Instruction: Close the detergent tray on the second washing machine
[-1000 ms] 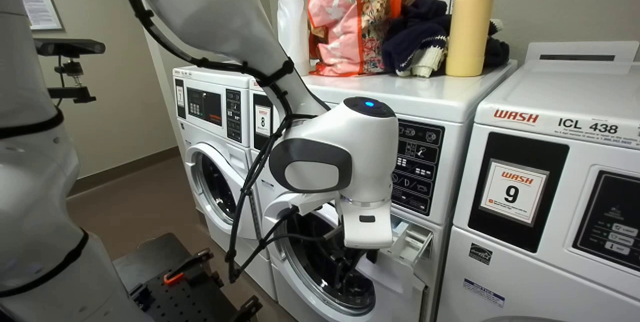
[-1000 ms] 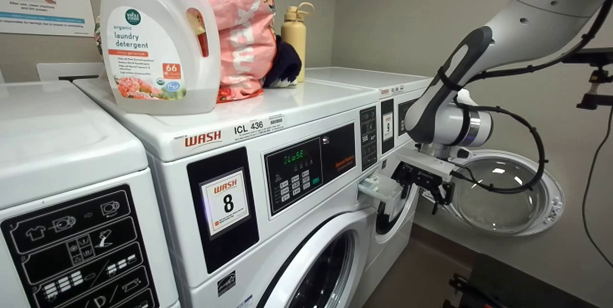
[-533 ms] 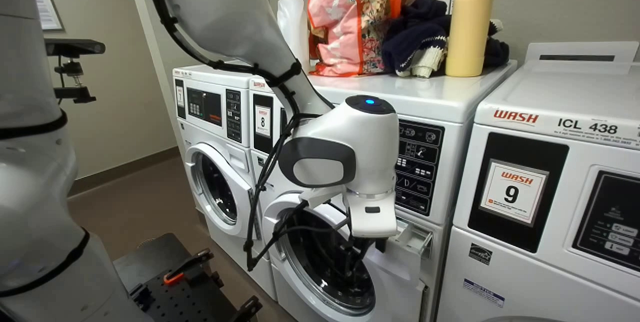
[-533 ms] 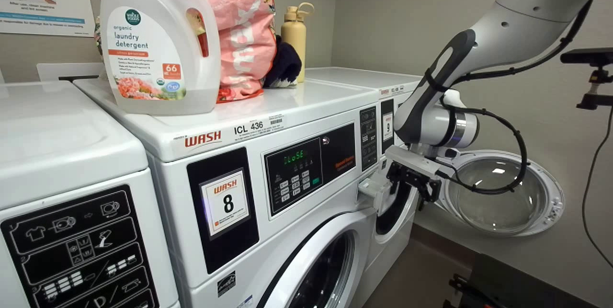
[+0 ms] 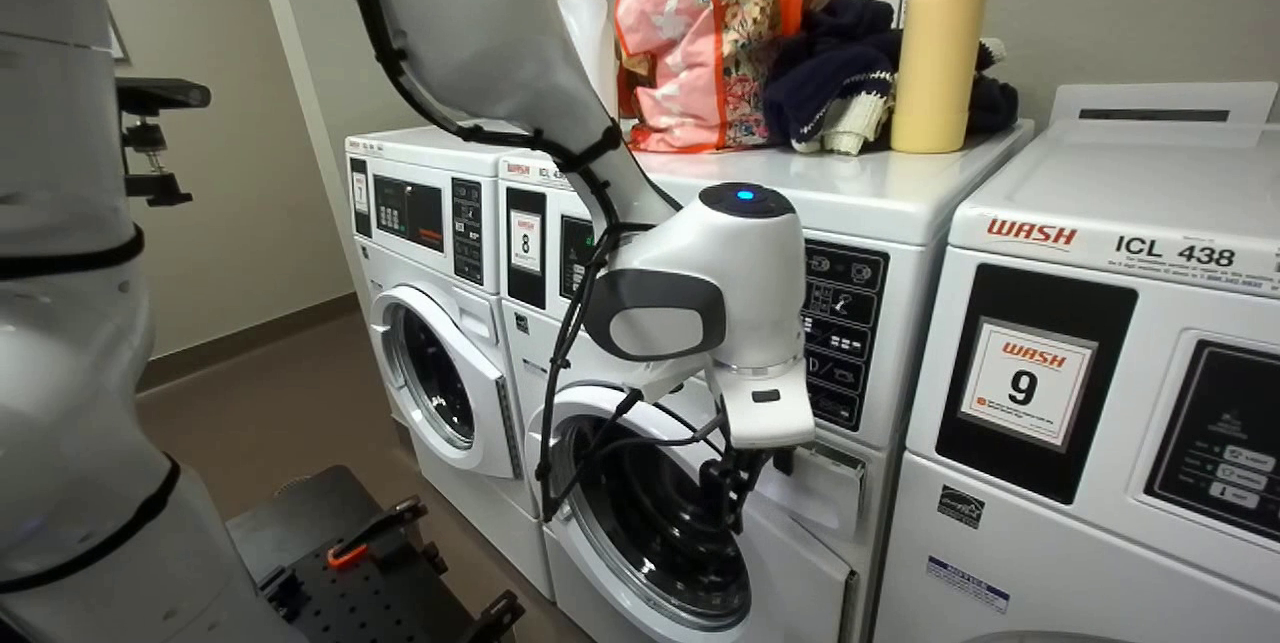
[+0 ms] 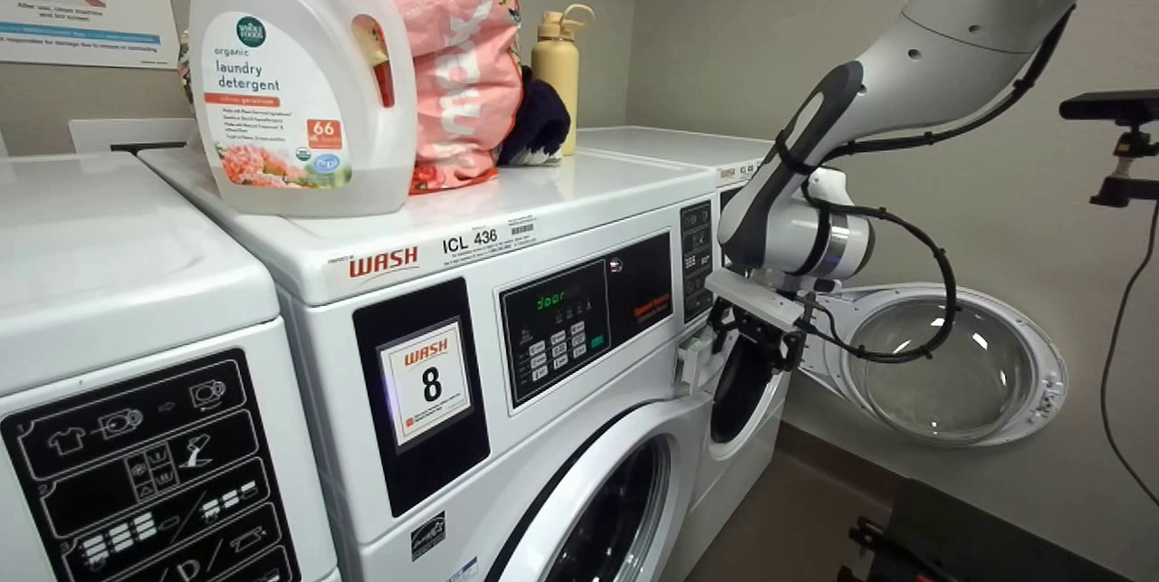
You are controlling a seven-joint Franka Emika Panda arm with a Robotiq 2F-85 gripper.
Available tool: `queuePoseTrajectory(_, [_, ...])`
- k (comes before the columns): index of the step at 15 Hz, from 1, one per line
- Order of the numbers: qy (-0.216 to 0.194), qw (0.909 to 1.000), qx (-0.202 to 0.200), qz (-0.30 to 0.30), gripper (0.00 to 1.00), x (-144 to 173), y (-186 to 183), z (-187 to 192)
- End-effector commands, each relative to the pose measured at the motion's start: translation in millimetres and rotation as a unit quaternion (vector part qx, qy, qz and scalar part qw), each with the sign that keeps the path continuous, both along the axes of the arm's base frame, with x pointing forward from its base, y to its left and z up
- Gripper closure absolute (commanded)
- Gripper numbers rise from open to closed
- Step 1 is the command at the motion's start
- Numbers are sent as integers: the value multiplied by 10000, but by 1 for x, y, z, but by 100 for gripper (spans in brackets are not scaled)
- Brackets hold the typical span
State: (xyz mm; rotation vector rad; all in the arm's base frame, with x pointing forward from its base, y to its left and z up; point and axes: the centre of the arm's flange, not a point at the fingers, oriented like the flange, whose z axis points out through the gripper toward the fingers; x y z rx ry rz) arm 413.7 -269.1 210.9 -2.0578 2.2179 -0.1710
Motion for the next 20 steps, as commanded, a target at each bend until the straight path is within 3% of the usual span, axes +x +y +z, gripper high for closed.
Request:
queuePoseTrajectory(1, [-321, 9993, -146, 93, 0, 17, 0, -7])
queuePoseTrajectory(8, [-511, 9985, -155, 135, 0, 20, 2, -5])
queuePoseTrajectory(17, [287, 9992, -243, -168, 0, -35, -28, 18])
queuePoseTrajectory(20, [350, 9984, -398, -202, 0, -61, -33, 44])
